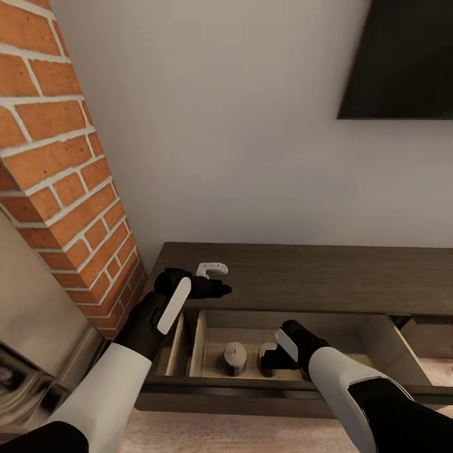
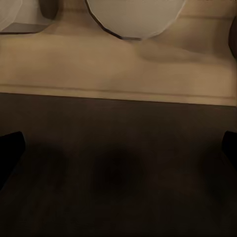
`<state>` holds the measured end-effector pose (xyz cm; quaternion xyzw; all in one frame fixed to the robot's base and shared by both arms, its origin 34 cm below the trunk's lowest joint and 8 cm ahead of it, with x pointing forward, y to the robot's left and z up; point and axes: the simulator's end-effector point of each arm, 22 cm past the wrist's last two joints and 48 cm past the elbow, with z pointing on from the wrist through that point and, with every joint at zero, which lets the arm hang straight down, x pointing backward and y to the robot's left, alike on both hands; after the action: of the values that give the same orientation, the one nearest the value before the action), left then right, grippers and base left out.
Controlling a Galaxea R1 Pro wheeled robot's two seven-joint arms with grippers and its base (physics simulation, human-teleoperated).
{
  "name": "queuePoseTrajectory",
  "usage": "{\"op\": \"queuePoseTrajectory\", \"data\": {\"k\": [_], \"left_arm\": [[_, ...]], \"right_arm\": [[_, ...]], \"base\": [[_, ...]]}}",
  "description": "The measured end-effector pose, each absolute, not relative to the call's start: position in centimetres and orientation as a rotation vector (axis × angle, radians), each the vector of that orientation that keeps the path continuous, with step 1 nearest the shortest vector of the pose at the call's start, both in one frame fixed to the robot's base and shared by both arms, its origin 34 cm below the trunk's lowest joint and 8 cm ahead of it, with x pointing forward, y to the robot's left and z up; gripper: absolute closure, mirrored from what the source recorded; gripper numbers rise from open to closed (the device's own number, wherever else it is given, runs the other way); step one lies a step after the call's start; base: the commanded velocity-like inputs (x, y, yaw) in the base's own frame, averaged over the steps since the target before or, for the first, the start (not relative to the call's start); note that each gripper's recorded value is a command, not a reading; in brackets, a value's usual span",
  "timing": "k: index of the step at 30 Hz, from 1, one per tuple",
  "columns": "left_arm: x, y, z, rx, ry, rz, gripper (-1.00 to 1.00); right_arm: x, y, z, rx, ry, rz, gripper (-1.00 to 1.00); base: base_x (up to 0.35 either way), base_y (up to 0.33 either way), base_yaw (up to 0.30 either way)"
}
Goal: Place each of the two pumpkins and all three candles from the living room inside a cabinet in the living room (use any cabinet), then make sure every cabinet is closed, and position the cauldron so it is next to a table in the living room.
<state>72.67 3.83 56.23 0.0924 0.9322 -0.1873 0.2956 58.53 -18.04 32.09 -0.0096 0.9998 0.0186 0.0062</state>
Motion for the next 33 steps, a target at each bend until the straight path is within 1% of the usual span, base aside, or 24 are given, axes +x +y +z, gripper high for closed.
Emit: {"op": "queuePoseTrajectory", "data": {"k": [33], "left_arm": [[72.4,4.2,58.5,0.258,2.583,-0.474,-1.0]], "right_arm": [[59.4,-18.1,38.2,-0.041,3.152,0.051,-1.0]], "base": [[0.0,0.0,0.0]]}}
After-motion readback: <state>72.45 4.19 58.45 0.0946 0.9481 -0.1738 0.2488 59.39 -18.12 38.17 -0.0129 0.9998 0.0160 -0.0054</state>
